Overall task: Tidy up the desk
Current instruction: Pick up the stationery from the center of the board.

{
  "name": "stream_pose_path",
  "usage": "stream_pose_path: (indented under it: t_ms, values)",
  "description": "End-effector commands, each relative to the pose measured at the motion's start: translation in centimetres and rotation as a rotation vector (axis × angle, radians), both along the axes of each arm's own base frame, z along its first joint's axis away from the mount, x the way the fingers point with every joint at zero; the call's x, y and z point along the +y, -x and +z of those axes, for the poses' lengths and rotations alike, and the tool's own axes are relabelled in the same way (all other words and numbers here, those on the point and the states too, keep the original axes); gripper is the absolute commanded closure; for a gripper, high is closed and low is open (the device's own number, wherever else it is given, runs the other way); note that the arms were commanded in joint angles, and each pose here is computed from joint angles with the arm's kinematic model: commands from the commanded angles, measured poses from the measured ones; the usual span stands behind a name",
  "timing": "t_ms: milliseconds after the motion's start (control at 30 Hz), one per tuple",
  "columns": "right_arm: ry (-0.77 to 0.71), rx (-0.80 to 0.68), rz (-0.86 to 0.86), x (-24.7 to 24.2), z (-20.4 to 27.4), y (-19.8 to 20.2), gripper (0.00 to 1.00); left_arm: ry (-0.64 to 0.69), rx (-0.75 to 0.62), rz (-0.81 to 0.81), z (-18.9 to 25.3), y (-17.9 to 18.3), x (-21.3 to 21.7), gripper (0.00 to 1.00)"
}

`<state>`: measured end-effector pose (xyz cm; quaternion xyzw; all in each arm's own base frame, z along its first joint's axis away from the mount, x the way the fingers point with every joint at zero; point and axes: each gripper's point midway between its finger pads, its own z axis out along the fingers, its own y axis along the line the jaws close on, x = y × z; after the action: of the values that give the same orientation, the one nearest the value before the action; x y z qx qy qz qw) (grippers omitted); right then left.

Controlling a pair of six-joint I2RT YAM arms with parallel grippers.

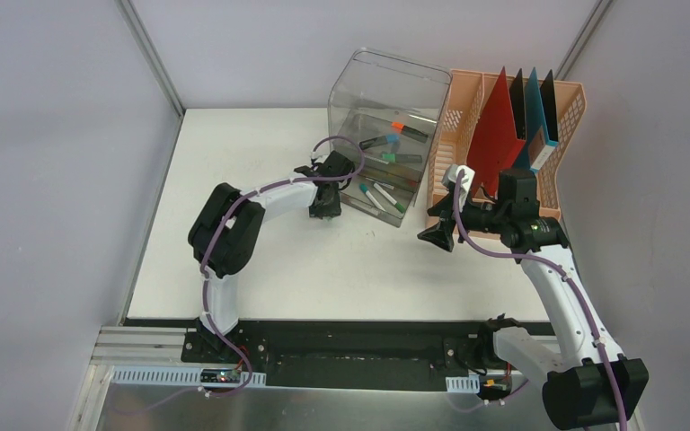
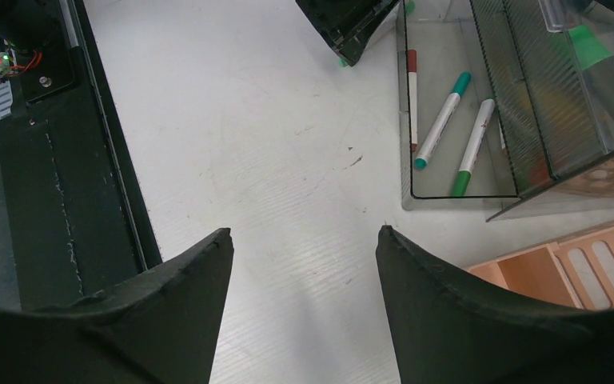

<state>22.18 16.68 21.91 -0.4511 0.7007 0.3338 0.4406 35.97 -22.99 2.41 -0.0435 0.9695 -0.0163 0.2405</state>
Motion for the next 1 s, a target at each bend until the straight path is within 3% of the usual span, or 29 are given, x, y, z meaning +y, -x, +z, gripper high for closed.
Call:
stream_pose_path:
  t_ms: [0, 233, 567, 967]
  values:
    - [-0.026, -0.04, 0.029, 0.2, 0.9, 0.4, 0.31, -0.015, -0.024, 0.026, 0.3, -1.2, 0.7, 0.66]
    - [-0.028, -0.038, 0.03, 0.2, 0.9, 0.5, 0.31, -0.03, -0.008, 0.043, -0.4, -0.8, 1.6, 0.72]
    - [-0.031, -0.04, 0.029, 0.1, 1.0, 0.5, 0.31, -0.037, -0.01, 0.049, -0.2, 0.0, 2.4, 0.99]
    - [-0.033, -0.04, 0.024, 0.0, 1.0, 0.4, 0.31, -0.004, -0.109, 0.092, 3.4, 2.4, 4.9, 1.0]
